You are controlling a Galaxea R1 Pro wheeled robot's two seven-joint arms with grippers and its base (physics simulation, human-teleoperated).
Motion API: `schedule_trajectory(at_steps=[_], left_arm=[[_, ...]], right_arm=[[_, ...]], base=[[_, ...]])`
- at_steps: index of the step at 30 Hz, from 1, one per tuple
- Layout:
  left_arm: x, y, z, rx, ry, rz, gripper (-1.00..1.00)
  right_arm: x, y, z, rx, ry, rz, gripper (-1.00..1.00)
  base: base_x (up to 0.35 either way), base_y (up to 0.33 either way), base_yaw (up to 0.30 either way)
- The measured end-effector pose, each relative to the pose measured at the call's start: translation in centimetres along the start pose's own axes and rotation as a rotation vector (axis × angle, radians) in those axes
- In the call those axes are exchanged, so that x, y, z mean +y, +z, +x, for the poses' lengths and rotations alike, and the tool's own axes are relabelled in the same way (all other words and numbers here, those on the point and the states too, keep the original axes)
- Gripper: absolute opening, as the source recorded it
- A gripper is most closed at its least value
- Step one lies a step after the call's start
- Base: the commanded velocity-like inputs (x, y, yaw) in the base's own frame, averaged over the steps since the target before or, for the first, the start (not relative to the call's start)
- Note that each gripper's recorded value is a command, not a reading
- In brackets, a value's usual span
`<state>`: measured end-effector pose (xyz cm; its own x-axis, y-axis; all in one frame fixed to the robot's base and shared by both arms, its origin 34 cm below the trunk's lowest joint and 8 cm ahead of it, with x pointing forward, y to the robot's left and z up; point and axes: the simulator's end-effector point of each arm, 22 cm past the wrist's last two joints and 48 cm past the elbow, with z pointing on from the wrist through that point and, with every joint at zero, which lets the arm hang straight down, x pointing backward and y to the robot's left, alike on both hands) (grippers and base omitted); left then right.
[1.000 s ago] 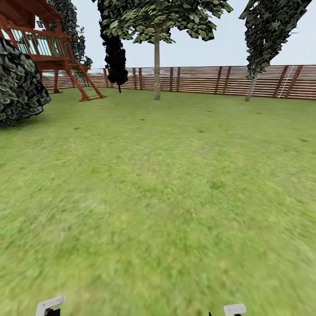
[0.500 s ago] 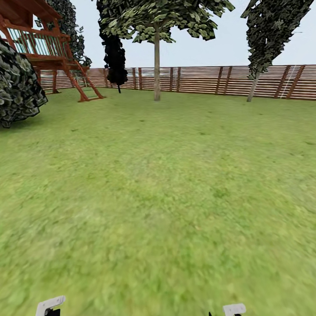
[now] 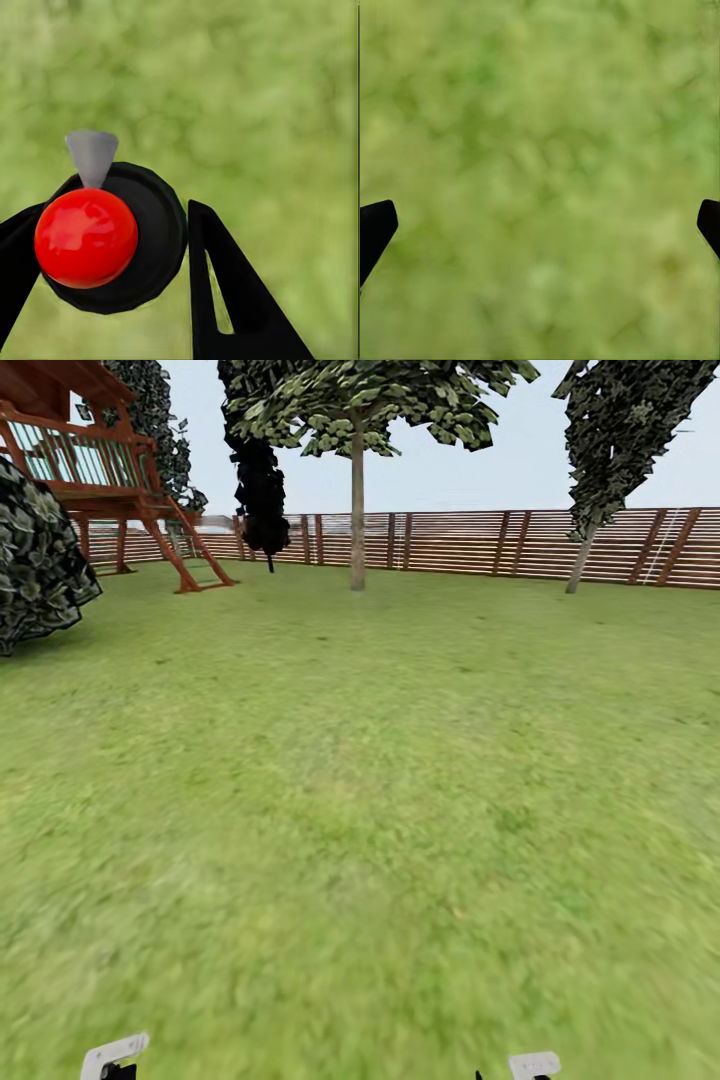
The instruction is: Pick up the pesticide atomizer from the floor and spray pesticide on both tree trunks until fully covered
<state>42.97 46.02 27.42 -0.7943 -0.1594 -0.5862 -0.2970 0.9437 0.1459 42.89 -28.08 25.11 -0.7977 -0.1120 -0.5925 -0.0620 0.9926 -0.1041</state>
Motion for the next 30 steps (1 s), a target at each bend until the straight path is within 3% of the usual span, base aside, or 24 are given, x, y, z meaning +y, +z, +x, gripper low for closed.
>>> schedule_trajectory(at_steps=[30], left_arm=[[-0.05, 0.0, 0.01, 0.0, 0.0, 0.001, -1.0]], right_arm=[[0.0, 0.0, 0.0, 0.0, 0.0, 0.0, 1.0]], base=[[0.339, 0.0, 0.0]])
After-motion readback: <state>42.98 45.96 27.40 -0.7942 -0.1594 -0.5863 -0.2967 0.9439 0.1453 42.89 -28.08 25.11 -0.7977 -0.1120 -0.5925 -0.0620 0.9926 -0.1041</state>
